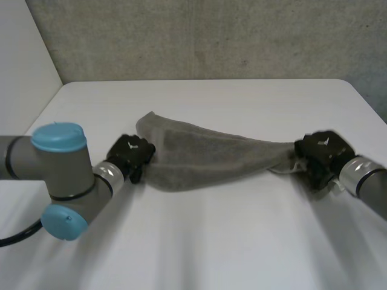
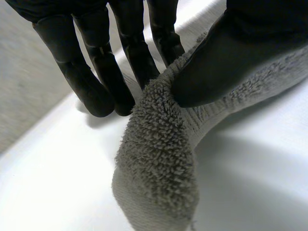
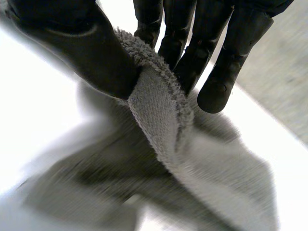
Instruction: Fold the towel.
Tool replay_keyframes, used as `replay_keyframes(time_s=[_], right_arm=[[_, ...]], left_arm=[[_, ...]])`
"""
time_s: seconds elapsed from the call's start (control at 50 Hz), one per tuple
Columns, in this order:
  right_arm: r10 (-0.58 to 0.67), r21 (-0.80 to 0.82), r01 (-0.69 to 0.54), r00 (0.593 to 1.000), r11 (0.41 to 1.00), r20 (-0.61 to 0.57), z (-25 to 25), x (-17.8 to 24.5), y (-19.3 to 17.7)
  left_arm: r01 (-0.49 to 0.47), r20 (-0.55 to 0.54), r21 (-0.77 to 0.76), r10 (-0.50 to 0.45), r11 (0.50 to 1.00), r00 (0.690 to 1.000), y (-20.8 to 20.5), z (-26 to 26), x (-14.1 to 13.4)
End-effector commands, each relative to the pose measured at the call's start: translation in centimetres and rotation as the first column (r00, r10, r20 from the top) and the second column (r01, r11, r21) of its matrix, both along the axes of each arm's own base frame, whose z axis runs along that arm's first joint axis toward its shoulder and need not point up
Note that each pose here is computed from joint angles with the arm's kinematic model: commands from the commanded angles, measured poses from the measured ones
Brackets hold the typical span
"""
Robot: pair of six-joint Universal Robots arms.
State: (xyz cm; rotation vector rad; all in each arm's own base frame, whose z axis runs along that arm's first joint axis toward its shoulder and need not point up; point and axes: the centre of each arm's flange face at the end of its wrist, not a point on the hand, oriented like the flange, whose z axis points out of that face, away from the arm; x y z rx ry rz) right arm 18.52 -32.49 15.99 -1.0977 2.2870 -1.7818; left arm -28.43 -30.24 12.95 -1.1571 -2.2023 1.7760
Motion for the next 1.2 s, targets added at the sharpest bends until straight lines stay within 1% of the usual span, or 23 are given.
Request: replay_keyframes(time_s=[0.02, 0.1, 0.26, 0.44, 0.48, 0.64, 0.72, 0.78, 0.8, 0.82, 0.86, 0.88, 0.9, 0.92, 0.96, 0.98, 1.0, 1.02, 1.1, 1.12, 1.14, 1.18, 1.2], right_arm=[[-0.013, -0.234, 0.037, 0.995, 0.972, 0.103, 9.3, -0.2, 0.9], [-0.015, -0.313, 0.091, 0.972, 0.946, 0.236, 15.9, -0.8, 2.1], [-0.105, -0.284, 0.176, 0.963, 0.943, 0.25, 22.0, -4.1, 3.7], [-0.076, -0.204, 0.101, 0.989, 0.974, 0.126, 20.0, -4.0, 2.7], [-0.07, -0.149, 0.081, 0.995, 0.986, 0.076, 18.1, -3.7, 1.6], [-0.032, -0.036, 0.033, 0.999, 0.999, 0.005, 13.1, -1.2, -1.6], [-0.034, -0.041, 0.033, 0.999, 0.999, -0.019, 11.5, -0.3, -3.5], [-0.026, -0.152, 0.023, 0.999, 0.988, -0.022, 11.6, 1.3, -5.6], [-0.028, -0.253, 0.024, 1.0, 0.967, -0.012, 12.4, 2.1, -6.7], [-0.028, -0.254, 0.024, 1.0, 0.967, -0.012, 12.4, 2.1, -6.7], [-0.034, -0.503, 0.058, 0.998, 0.863, 0.058, 15.8, 3.3, -8.4], [-0.034, -0.504, 0.058, 0.998, 0.862, 0.058, 15.8, 3.3, -8.4], [-0.027, -0.615, 0.087, 0.994, 0.783, 0.106, 17.5, 3.7, -8.9], [-0.026, -0.616, 0.087, 0.994, 0.783, 0.107, 17.6, 3.7, -8.9], [0.008, -0.766, 0.171, 0.975, 0.62, 0.224, 21.4, 3.4, -8.6], [0.008, -0.766, 0.171, 0.974, 0.619, 0.225, 21.4, 3.4, -8.6], [0.058, -0.803, 0.199, 0.959, 0.562, 0.278, 23.3, 3.4, -7.5], [0.106, -0.823, 0.224, 0.94, 0.523, 0.324, 25.1, 3.2, -6.2], [0.15, -0.802, 0.24, 0.914, 0.547, 0.376, 25.9, 2.5, -4.9], [0.151, -0.775, 0.233, 0.909, 0.588, 0.388, 25.1, 2.6, -4.9], [0.151, -0.774, 0.233, 0.909, 0.588, 0.388, 25.1, 2.6, -4.9], [0.133, -0.696, 0.187, 0.916, 0.693, 0.378, 22.9, 2.8, -4.4], [0.133, -0.696, 0.186, 0.916, 0.694, 0.378, 22.9, 2.8, -4.4]], left_arm=[[-0.067, -0.096, -0.173, 0.051, 0.983, 0.994, -1.3, 7.8, 1.7], [-0.125, -0.209, -0.286, 0.066, 0.95, 0.976, -1.0, 14.0, 3.1], [-0.187, -0.315, -0.319, 0.082, 0.929, 0.946, 0.3, 19.1, 5.0], [-0.17, -0.278, -0.236, 0.101, 0.957, 0.955, 0.3, 17.4, 4.7], [-0.159, -0.243, -0.16, 0.117, 0.974, 0.963, -0.8, 14.7, 4.2], [-0.134, -0.166, -0.033, 0.127, 0.99, 0.978, -4.1, 10.0, 2.4], [-0.119, -0.158, -0.057, 0.109, 0.991, 0.981, -5.6, 9.6, 1.3], [-0.105, -0.18, -0.133, 0.08, 0.985, 0.98, -7.1, 10.7, 0.3], [-0.12, -0.216, -0.209, 0.073, 0.971, 0.974, -8.2, 12.3, 0.1], [-0.12, -0.217, -0.21, 0.073, 0.97, 0.974, -8.2, 12.3, 0.1], [-0.189, -0.307, -0.392, 0.066, 0.9, 0.95, -9.9, 16.6, -0.1], [-0.189, -0.307, -0.393, 0.066, 0.9, 0.949, -9.9, 16.6, -0.1], [-0.244, -0.357, -0.469, 0.07, 0.849, 0.931, -10.4, 18.7, 0.1], [-0.244, -0.358, -0.469, 0.07, 0.849, 0.931, -10.4, 18.8, 0.1], [-0.373, -0.479, -0.595, 0.059, 0.712, 0.876, -10.2, 24.0, 1.2], [-0.374, -0.48, -0.596, 0.058, 0.711, 0.875, -10.2, 24.1, 1.2], [-0.419, -0.525, -0.63, 0.039, 0.653, 0.85, -9.7, 26.1, 1.7], [-0.438, -0.544, -0.639, 0.031, 0.632, 0.838, -9.3, 26.9, 2.0], [-0.438, -0.553, -0.617, 0.036, 0.654, 0.833, -8.8, 26.7, 2.5], [-0.43, -0.554, -0.602, 0.035, 0.673, 0.832, -8.5, 26.3, 2.6], [-0.43, -0.554, -0.602, 0.035, 0.673, 0.832, -8.5, 26.3, 2.6], [-0.39, -0.524, -0.545, 0.062, 0.742, 0.849, -8.2, 23.7, 2.7], [-0.39, -0.524, -0.544, 0.062, 0.743, 0.849, -8.2, 23.7, 2.7]])
